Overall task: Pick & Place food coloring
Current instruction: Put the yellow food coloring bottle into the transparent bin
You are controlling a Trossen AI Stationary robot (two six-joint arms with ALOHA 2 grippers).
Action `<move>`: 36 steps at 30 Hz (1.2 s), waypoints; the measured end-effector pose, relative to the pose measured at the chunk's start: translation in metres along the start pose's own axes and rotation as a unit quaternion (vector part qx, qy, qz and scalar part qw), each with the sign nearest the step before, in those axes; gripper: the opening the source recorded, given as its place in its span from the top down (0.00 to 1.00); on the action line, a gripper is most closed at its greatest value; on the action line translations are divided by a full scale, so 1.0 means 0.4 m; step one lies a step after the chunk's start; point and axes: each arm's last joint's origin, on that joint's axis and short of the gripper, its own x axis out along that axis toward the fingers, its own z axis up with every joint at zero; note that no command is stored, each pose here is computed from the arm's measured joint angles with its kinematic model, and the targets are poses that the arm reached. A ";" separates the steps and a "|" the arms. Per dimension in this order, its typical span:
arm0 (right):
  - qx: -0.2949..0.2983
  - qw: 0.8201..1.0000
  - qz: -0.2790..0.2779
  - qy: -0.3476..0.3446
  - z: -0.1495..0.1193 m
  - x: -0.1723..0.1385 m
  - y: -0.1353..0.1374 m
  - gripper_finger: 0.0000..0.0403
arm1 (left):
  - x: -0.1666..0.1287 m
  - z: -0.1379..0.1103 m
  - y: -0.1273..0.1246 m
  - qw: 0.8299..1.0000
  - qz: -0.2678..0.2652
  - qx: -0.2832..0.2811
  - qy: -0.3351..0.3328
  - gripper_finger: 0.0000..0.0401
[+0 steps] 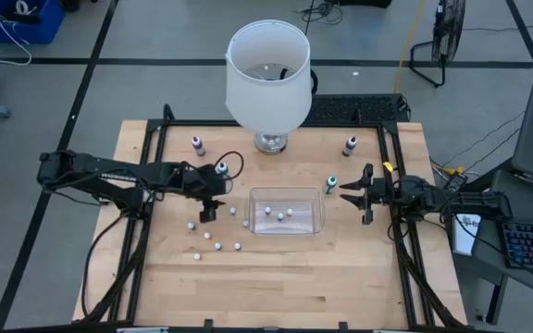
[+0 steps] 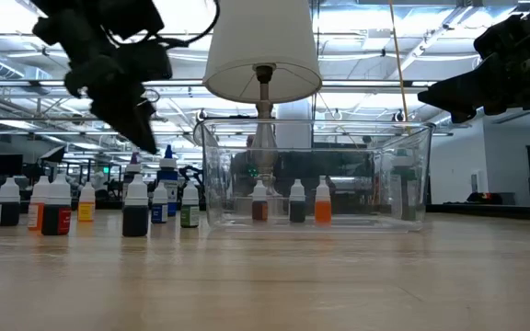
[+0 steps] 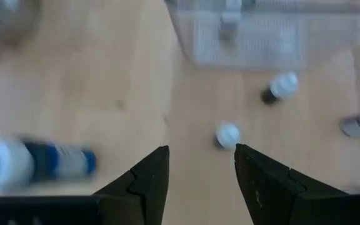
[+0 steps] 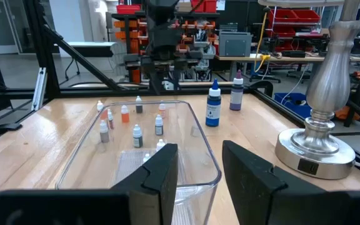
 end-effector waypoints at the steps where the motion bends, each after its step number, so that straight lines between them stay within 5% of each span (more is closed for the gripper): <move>1: 0.000 1.000 0.000 0.001 -0.001 0.000 0.000 0.72 | 0.003 -0.002 0.000 1.000 0.000 -0.013 0.005 0.54; 7: 0.000 1.000 0.000 0.000 0.000 0.000 0.000 0.72 | -0.002 -0.015 0.003 0.993 0.010 -0.108 0.045 0.54; 18: 0.000 1.000 0.000 0.000 0.000 0.000 0.000 0.72 | -0.009 -0.050 0.001 0.946 0.044 -0.302 0.114 0.54; 36: 0.000 1.000 0.000 0.000 0.000 0.000 0.000 0.72 | 0.101 -0.080 -0.029 0.907 0.099 -0.353 0.208 0.54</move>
